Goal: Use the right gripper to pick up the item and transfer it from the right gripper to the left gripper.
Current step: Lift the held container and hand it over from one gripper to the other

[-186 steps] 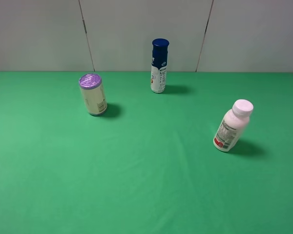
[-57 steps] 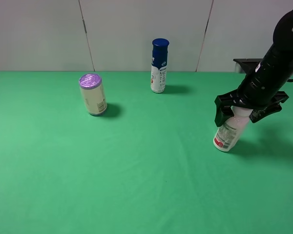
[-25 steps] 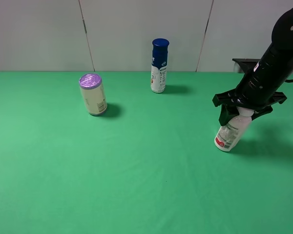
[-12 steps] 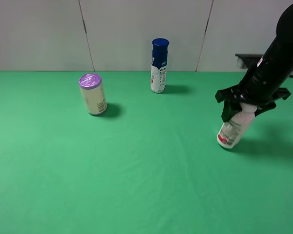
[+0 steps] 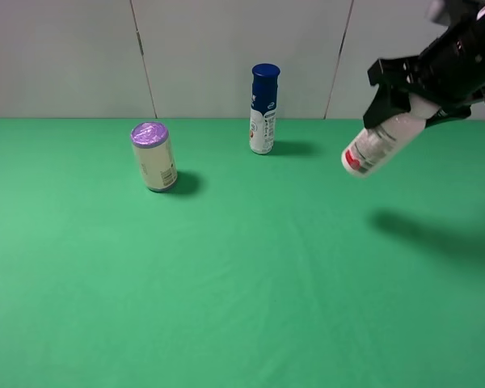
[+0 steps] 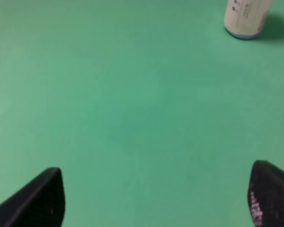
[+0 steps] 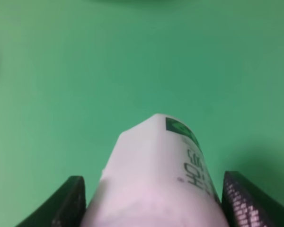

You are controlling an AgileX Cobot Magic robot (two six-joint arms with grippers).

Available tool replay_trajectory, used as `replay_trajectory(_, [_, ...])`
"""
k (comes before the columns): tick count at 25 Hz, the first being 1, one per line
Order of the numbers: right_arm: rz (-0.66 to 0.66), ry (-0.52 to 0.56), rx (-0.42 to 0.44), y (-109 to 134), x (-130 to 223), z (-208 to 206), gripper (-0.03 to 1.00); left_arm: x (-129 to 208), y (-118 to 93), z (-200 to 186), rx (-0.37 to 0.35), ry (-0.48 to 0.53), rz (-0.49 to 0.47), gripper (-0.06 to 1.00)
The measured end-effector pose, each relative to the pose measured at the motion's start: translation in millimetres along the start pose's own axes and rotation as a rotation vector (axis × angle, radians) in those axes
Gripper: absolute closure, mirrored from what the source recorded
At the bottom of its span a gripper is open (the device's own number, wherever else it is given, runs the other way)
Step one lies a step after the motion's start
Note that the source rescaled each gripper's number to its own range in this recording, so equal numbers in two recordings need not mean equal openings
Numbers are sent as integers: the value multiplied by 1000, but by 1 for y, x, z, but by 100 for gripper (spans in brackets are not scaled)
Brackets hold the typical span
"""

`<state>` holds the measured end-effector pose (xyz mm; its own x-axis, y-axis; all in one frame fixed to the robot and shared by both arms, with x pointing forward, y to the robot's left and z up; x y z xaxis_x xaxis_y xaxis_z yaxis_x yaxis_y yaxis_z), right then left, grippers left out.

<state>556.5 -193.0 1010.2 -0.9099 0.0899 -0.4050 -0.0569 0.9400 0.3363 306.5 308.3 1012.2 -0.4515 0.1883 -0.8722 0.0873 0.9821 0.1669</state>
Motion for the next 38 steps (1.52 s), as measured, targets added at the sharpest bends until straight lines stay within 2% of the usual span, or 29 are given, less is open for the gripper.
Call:
replay_trajectory(5, [3, -28, -202, 36, -2, -12, 91, 0, 0, 0, 0, 0, 0, 41])
replay_trajectory(11, [-81, -9, -355, 81, 11, -15, 91, 0, 0, 0, 0, 0, 0, 41])
replay_trajectory(23, [-191, -120, -466, 149, 22, -16, 91, 0, 0, 0, 0, 0, 0, 41])
replay_trajectory(29, [-181, -169, -511, 161, 17, -21, 91, 0, 0, 0, 0, 0, 0, 41])
replay_trajectory(38, [-174, -185, -599, 173, 16, -29, 91, 0, 0, 0, 0, 0, 0, 41])
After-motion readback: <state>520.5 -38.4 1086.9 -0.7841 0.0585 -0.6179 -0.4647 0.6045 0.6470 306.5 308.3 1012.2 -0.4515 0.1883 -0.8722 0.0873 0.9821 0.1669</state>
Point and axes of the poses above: a point on each arm's last joint axis where the gripper is mounted, z pointing out along that axis toward the gripper, y along the wrist's bending axis when the last joint is at zero, x = y × z, the point moved 8 cm from there along z, pointing out along that axis toward the gripper, and after that the axes turned 6 degrees about z, right-handed, at the moved point
